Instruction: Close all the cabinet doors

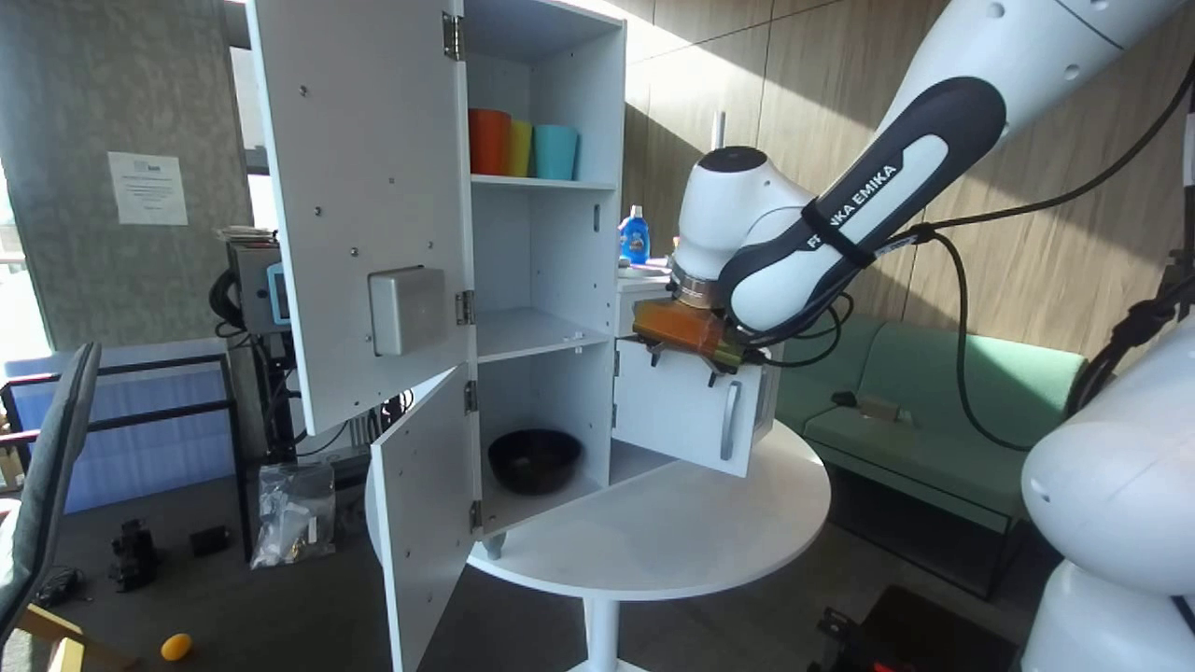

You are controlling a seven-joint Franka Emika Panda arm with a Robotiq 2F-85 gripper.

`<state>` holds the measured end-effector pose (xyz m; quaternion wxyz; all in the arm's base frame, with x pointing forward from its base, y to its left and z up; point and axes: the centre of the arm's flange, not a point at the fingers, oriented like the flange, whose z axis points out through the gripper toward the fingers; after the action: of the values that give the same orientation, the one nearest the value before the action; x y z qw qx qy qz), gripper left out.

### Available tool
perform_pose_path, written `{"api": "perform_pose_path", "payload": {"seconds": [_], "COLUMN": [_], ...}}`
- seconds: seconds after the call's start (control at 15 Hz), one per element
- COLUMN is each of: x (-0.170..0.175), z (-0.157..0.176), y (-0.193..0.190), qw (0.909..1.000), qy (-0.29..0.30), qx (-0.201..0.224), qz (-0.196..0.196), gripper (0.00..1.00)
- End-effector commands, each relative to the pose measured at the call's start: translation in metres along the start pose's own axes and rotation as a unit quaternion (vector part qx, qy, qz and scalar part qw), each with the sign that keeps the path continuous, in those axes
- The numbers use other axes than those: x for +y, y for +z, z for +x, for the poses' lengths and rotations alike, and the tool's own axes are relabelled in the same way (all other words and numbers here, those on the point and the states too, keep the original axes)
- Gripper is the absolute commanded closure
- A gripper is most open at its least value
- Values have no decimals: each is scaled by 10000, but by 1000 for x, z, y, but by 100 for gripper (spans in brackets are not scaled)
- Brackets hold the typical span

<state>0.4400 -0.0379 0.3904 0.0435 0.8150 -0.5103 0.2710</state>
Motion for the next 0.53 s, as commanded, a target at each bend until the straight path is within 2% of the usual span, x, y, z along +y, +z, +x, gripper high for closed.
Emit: {"api": "perform_pose_path", "payload": {"seconds": [0.0, 0.2, 0.47], "x": [-11, -7, -3], "z": [16, 28, 32], "y": [17, 26, 42], "qw": [9985, 9964, 9969], "qy": [175, 140, 145], "qx": [475, 798, 768], "qz": [192, 238, 131], "gripper": [0, 0, 0]}}
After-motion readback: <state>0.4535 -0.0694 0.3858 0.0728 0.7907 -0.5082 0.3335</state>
